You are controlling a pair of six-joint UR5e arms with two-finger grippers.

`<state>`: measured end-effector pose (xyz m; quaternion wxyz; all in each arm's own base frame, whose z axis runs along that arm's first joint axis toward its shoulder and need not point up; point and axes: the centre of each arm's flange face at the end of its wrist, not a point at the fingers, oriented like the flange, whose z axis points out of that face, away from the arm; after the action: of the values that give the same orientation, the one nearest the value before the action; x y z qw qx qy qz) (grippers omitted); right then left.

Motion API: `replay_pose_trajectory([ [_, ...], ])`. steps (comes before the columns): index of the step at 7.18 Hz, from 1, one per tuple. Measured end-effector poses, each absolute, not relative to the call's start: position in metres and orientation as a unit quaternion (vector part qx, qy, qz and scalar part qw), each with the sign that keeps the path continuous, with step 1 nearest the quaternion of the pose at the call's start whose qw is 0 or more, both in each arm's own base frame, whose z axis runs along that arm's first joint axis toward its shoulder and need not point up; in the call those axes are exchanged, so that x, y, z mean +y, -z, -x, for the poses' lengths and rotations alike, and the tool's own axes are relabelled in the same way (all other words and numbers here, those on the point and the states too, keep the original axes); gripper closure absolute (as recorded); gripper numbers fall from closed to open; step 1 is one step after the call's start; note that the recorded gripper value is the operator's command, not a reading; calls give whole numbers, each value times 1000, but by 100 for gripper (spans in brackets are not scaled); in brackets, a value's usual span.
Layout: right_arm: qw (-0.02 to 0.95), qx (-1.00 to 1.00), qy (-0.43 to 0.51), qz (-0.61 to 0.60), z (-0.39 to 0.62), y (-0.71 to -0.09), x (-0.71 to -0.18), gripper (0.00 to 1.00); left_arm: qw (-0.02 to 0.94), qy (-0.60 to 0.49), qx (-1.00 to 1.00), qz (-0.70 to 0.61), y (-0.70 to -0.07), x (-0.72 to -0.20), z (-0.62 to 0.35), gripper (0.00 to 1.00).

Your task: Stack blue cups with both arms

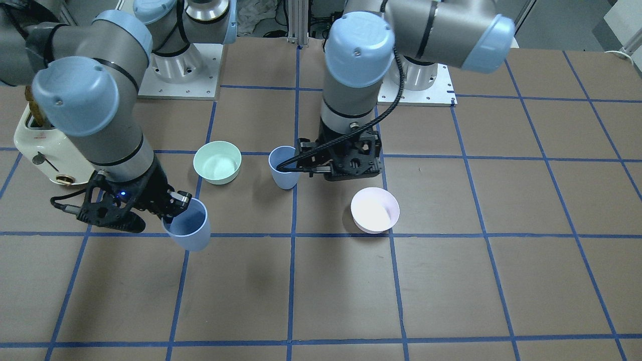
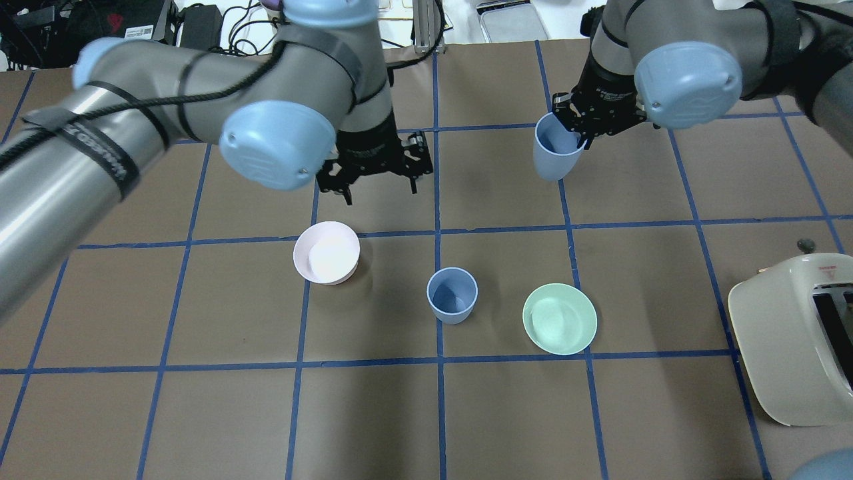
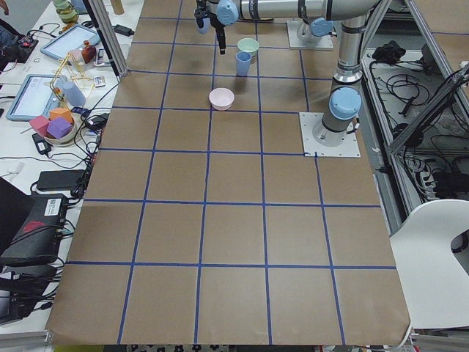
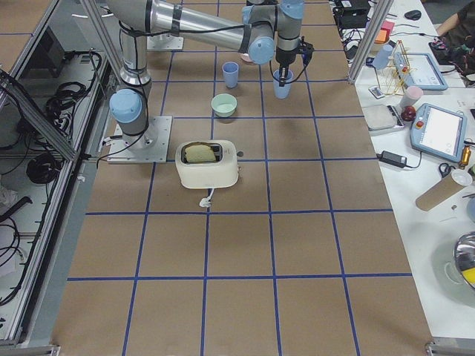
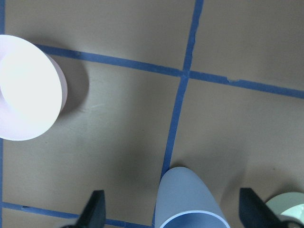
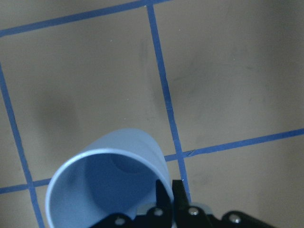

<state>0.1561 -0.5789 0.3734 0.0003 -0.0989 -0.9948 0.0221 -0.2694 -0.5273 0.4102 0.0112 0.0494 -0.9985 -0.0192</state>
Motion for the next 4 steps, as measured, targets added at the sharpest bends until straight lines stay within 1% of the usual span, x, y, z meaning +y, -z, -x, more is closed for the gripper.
replay_pose_trajectory([
  [2,-4,-993,-27,118,-200,-388,-539,100,21,-11,-1000,19,-463,-533,212,0],
  [4,-5,-992,-24,127,-258,-398,-492,100,19,-33,-998,51,-488,-524,193,0],
])
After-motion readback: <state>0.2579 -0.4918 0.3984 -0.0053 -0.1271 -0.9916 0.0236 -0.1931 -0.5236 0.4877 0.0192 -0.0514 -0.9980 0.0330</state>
